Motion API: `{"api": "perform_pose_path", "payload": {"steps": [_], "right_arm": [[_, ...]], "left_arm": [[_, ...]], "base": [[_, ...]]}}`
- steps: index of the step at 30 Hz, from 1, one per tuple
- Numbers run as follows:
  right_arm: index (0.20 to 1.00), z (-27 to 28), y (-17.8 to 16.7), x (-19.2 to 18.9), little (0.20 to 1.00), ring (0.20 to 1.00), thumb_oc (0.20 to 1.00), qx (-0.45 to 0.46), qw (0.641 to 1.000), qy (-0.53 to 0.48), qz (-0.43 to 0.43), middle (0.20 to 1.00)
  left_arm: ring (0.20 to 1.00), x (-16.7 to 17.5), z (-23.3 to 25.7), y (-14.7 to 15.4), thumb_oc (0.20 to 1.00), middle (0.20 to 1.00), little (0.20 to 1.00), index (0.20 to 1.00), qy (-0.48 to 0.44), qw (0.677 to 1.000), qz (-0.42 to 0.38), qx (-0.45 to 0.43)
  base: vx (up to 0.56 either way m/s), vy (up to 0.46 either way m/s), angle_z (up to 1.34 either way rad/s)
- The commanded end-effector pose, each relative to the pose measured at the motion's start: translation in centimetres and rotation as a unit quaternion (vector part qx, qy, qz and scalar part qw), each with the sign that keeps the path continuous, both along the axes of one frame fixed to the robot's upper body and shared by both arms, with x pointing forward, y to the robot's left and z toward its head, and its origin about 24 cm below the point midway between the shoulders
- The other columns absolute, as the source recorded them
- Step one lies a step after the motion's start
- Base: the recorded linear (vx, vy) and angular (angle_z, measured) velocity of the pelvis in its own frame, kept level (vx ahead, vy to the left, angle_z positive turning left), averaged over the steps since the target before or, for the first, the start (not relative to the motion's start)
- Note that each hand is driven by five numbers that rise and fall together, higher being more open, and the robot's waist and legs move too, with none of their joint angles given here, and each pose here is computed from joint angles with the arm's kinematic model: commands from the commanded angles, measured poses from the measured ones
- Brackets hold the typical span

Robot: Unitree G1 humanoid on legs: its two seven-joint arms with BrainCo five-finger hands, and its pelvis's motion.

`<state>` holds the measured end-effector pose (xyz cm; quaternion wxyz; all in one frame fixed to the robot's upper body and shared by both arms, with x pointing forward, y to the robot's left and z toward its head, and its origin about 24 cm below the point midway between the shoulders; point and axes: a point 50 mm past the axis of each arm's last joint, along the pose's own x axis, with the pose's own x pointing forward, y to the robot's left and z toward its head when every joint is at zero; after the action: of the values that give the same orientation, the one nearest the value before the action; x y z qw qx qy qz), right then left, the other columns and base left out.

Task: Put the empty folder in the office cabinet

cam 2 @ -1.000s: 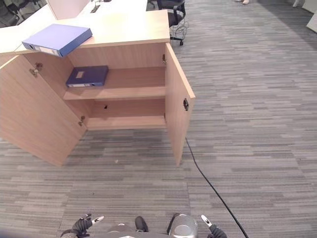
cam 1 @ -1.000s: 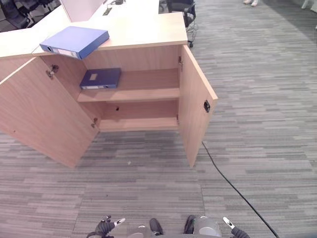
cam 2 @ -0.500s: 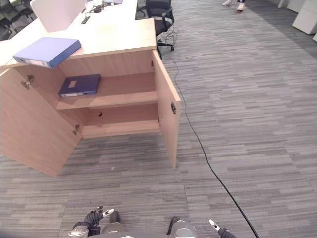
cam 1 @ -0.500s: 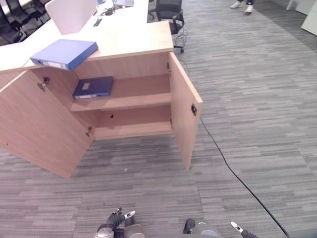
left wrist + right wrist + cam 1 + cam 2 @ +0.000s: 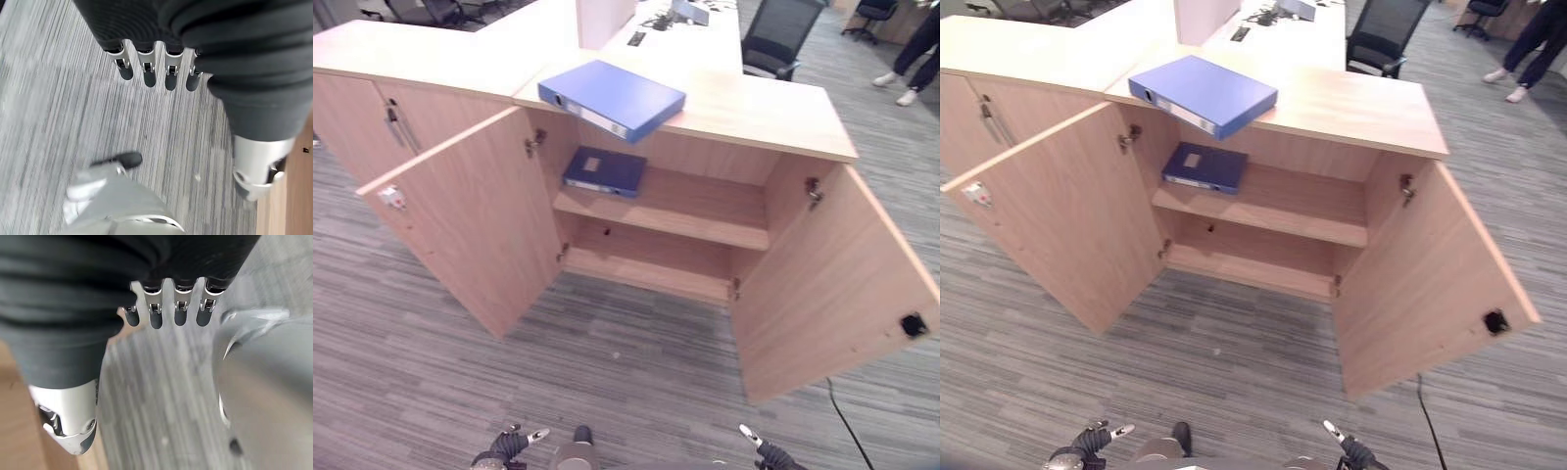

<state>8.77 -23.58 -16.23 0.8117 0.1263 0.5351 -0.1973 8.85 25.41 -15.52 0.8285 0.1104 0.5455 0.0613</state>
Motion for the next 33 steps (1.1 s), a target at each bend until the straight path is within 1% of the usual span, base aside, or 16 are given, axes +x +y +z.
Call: {"api": "perform_pose_path", "payload": {"steps": [1,4,8,9,12,15,16,17,21,22,26,29,33], "right_arm": [[1.0,0.6,-1.3,1.0,1.0,1.0,1.0,-0.018,1.0,-0.016,0.016,1.0],[1.0,0.5,-1.4,0.6,1.0,1.0,1.0,-0.02,1.0,-0.01,0.01,1.0],[1.0,0.5,-1.7,0.2,1.0,1.0,1.0,-0.024,1.0,-0.006,-0.002,1.0],[1.0,0.5,-2.2,-0.5,1.0,1.0,1.0,-0.026,1.0,0.001,-0.016,1.0],[1.0,0.4,-2.8,-1.9,1.0,1.0,1.0,-0.029,0.999,0.018,-0.023,1.0],[1.0,0.4,-3.6,-3.1,1.0,1.0,1.0,-0.039,0.998,0.032,-0.038,1.0],[1.0,0.6,-4.1,-3.4,1.0,1.0,1.0,-0.045,0.997,0.031,-0.049,1.0],[1.0,0.6,-4.1,-3.4,1.0,1.0,1.0,-0.045,0.997,0.031,-0.049,1.0],[1.0,1.2,-4.4,-0.7,1.0,1.0,1.0,-0.054,0.998,-0.008,-0.039,1.0],[1.0,1.5,-4.7,0.2,1.0,1.0,1.0,-0.06,0.997,-0.023,-0.035,1.0],[1.0,1.8,-4.8,1.0,1.0,1.0,1.0,-0.065,0.997,-0.033,-0.016,1.0],[1.0,1.6,-4.6,0.6,1.0,1.0,1.0,-0.065,0.998,-0.021,-0.002,1.0],[1.0,1.3,-4.4,-0.1,1.0,1.0,1.0,-0.064,0.998,-0.01,0.003,1.0]], "left_arm": [[1.0,1.7,0.1,-1.2,1.0,1.0,1.0,1.0,-0.025,1.0,-0.008,-0.015],[1.0,1.6,0.0,-1.5,1.0,1.0,1.0,1.0,-0.02,1.0,-0.014,-0.015],[1.0,1.5,0.0,-1.4,1.0,1.0,1.0,1.0,-0.017,1.0,-0.012,-0.015],[1.0,1.7,0.0,-1.5,1.0,1.0,1.0,1.0,-0.018,1.0,-0.018,-0.016],[1.0,1.7,-0.1,-1.9,1.0,1.0,1.0,1.0,-0.019,0.999,-0.03,-0.021],[1.0,1.6,-0.1,-1.9,1.0,1.0,1.0,1.0,-0.022,0.999,-0.018,-0.025],[1.0,2.2,0.1,-2.1,1.0,1.0,1.0,1.0,-0.037,0.999,-0.014,-0.03],[1.0,2.2,0.1,-2.1,1.0,1.0,1.0,1.0,-0.037,0.999,-0.014,-0.03],[1.0,3.7,0.6,-2.3,1.0,1.0,1.0,1.0,-0.074,0.997,0.011,-0.034],[1.0,3.7,0.6,-2.5,1.0,1.0,1.0,1.0,-0.073,0.997,0.008,-0.036],[1.0,3.2,0.3,-3.1,1.0,1.0,1.0,1.0,-0.066,0.997,0.002,-0.039],[1.0,2.4,-0.1,-3.5,1.0,1.0,1.0,1.0,-0.05,0.998,0.005,-0.044],[1.0,1.5,-0.4,-3.4,1.0,1.0,1.0,1.0,-0.034,0.999,0.001,-0.041]], "base": [[0.3,0.364,0.14],[0.31,0.204,0.43],[0.27,0.012,0.44],[0.35,-0.002,0.2],[0.36,-0.029,0.56],[0.32,-0.064,0.51],[0.21,-0.088,0.62],[0.16,-0.124,0.67],[0.15,-0.065,-0.17],[0.2,0.09,-0.38],[0.21,0.131,-0.45],[0.14,0.143,-0.85],[0.09,0.097,-0.43]]}}
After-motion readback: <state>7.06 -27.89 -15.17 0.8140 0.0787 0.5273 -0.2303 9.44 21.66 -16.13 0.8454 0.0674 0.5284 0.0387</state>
